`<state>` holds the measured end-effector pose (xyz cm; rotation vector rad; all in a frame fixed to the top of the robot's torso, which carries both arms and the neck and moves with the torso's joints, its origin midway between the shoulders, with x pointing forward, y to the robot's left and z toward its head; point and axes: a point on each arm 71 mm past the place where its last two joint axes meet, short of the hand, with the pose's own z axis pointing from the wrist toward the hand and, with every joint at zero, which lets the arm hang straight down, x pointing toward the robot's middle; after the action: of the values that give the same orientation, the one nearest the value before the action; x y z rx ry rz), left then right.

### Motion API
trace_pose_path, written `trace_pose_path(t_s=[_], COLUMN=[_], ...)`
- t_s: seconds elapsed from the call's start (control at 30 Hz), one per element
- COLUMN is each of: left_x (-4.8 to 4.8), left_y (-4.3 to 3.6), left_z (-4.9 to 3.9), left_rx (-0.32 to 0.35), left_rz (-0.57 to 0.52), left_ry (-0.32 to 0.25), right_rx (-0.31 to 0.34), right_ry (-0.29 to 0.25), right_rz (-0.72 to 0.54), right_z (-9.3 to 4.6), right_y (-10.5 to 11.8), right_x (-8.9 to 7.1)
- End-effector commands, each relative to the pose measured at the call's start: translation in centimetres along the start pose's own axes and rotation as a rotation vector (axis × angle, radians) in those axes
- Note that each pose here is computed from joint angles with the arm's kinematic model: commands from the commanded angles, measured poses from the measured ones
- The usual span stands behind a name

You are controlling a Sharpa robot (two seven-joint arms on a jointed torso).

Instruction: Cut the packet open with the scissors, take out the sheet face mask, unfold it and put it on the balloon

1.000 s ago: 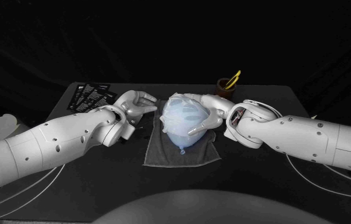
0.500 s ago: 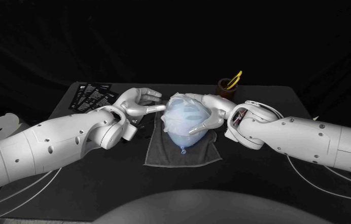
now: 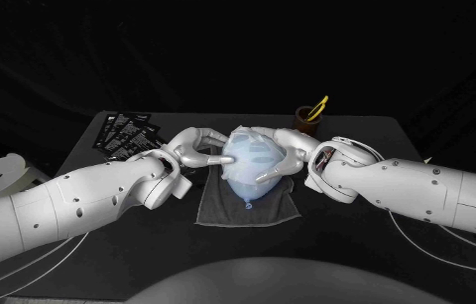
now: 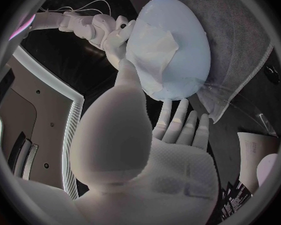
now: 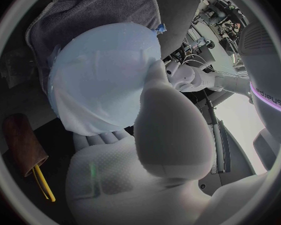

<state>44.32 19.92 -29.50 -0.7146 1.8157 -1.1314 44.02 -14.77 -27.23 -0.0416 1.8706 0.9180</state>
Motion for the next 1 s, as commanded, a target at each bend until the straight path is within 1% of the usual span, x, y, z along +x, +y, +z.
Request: trace_pose_path(t_s=[0.03, 0.23, 0.43, 0.73, 0.9, 1.0], left_x=[0.05, -0.08, -0.33, -1.33, -1.79, -1.89], left_y=[0.47, 1.12, 1.44, 2.05, 2.34, 2.31], left_z=[0.23, 0.49, 0.44, -0.14, -0.52, -0.73], left_rx=[-0.05, -0.105, -0.128, -0.154, -0.162, -0.148], left_rz=[0.062, 0.091, 0.121, 0.111, 0.091, 0.073], left_ry=[-0.03, -0.067, -0.08, -0.113, -0.116, -0.108], right_rx=[0.016, 0.015, 0.016, 0.02, 0.022, 0.023], right_ry=[0.069, 0.07, 0.071, 0.074, 0.074, 0.074], right_rz=[0.006, 0.006, 0.007, 0.009, 0.01, 0.01], right_z=[-0.2, -0.2, -0.3, -0.4, -0.5, -0.5], right_y=[-0.2, -0.2, -0.3, -0.4, -0.5, -0.5], right_x=[1.2, 1.2, 1.3, 1.5, 1.5, 1.5])
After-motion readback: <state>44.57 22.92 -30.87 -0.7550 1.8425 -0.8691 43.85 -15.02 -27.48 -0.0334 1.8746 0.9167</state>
